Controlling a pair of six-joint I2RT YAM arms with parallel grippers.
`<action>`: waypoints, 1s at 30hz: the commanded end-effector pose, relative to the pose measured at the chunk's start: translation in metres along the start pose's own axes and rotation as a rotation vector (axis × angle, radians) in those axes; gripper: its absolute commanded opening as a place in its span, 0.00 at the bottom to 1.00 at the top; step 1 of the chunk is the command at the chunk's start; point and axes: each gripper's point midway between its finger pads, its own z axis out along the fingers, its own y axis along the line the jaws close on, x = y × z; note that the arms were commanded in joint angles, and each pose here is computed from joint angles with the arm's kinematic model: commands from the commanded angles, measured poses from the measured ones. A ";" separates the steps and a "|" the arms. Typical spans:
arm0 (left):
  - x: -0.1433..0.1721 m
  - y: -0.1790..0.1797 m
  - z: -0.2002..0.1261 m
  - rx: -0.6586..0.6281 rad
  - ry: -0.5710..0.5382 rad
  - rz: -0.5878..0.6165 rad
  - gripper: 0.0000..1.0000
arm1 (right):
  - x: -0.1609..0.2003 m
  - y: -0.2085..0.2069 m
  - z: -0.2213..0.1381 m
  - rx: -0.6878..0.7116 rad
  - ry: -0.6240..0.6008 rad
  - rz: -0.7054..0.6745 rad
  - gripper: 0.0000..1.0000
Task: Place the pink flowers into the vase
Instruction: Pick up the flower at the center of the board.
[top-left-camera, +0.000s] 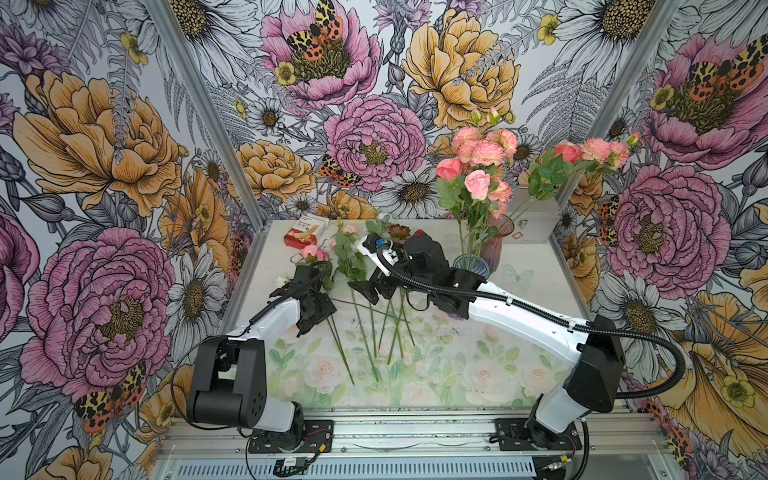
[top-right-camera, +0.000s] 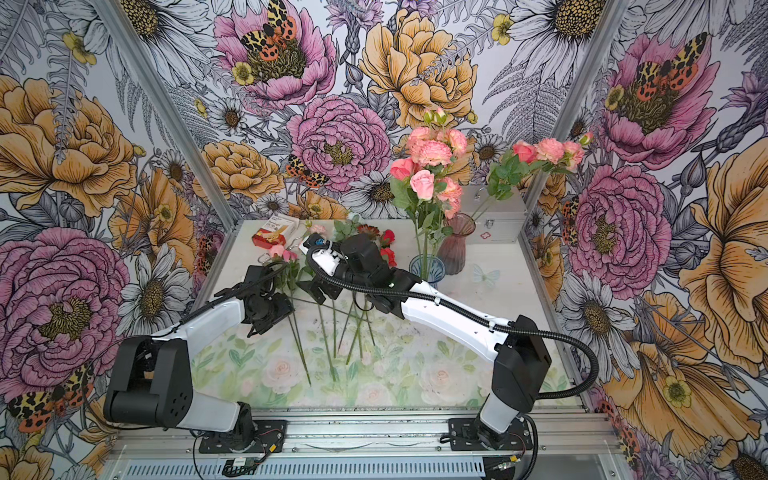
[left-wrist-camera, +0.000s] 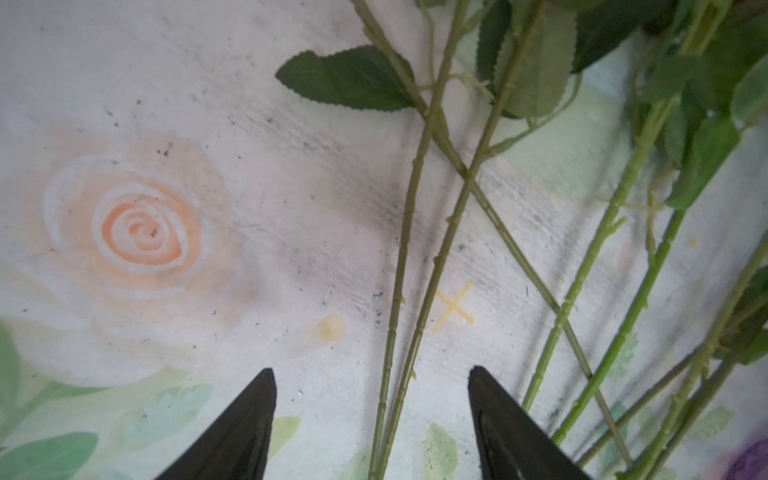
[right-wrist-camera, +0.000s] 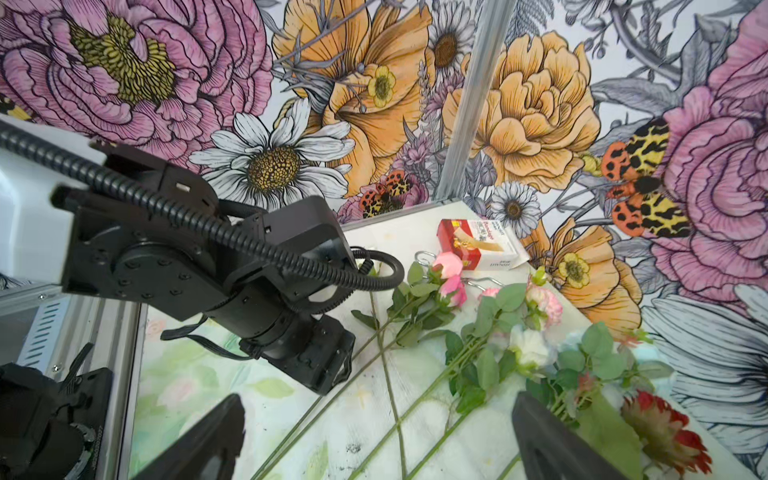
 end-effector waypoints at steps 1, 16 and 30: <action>-0.004 -0.002 0.011 0.046 0.013 -0.055 0.64 | -0.003 -0.008 -0.001 0.029 -0.012 0.014 1.00; -0.014 0.003 0.039 -0.030 0.001 -0.048 0.57 | 0.020 -0.027 -0.014 0.075 -0.014 0.071 0.99; -0.013 -0.003 0.047 -0.116 0.015 0.070 0.37 | 0.008 -0.037 -0.045 0.131 -0.120 0.095 0.99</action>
